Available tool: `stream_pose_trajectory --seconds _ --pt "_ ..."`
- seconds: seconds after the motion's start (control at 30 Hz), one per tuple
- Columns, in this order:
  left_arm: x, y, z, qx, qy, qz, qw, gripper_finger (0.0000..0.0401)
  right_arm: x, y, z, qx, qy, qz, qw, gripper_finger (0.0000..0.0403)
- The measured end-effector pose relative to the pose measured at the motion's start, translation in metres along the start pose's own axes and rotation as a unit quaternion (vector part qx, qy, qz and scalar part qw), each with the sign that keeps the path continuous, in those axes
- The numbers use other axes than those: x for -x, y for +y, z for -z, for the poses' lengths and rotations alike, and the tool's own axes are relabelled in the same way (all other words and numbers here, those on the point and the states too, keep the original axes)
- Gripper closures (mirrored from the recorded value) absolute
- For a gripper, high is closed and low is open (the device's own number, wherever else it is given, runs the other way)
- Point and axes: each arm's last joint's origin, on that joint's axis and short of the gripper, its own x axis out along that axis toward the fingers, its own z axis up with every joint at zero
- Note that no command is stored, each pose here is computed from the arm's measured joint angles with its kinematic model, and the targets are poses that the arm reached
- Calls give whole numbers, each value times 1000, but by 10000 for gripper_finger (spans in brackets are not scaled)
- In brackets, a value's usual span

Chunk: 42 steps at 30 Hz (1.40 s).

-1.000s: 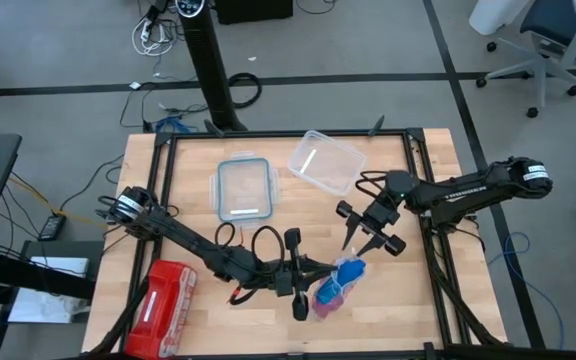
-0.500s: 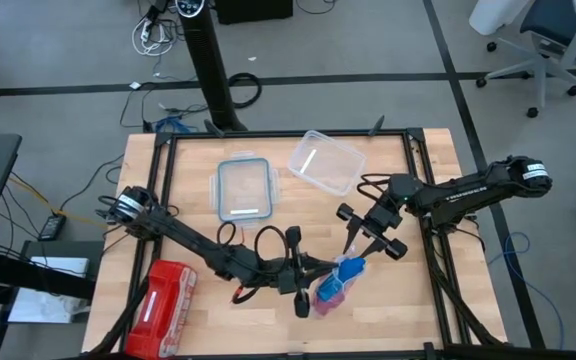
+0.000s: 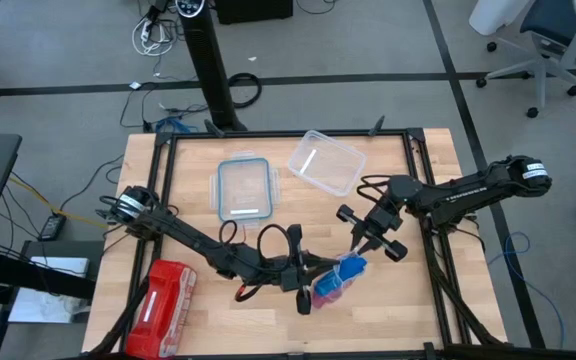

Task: Roll bandage
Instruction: Put the blue bandage into the transparent zip bag

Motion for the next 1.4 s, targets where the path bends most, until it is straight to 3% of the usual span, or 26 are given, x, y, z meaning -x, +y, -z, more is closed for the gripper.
stream_pose_trajectory --seconds 0.07,0.23,0.4,0.8,0.97,1.2,1.3,1.4 --pt "0 0 0 0 0 0 1000 401 1 -1 0 1 1 -6 1000 394" --pt "0 0 0 14 1 -4 1000 400 5 -4 1 -9 3 -2 1000 398" --pt "3 2 -5 44 10 -64 997 381 13 -11 0 -24 9 12 1000 401" --pt "14 6 -23 87 13 -181 979 220 28 -20 9 -61 50 48 996 402" --pt "23 2 -36 101 54 -239 964 194 41 -25 14 -87 80 88 989 402" --pt "30 -18 -33 121 140 -276 943 204 60 -31 29 -130 178 178 959 403" --pt "32 -27 -22 151 159 -267 938 211 66 -32 30 -152 233 211 937 403" --pt "33 -33 -7 197 178 -226 937 217 70 -31 27 -172 282 231 915 403"
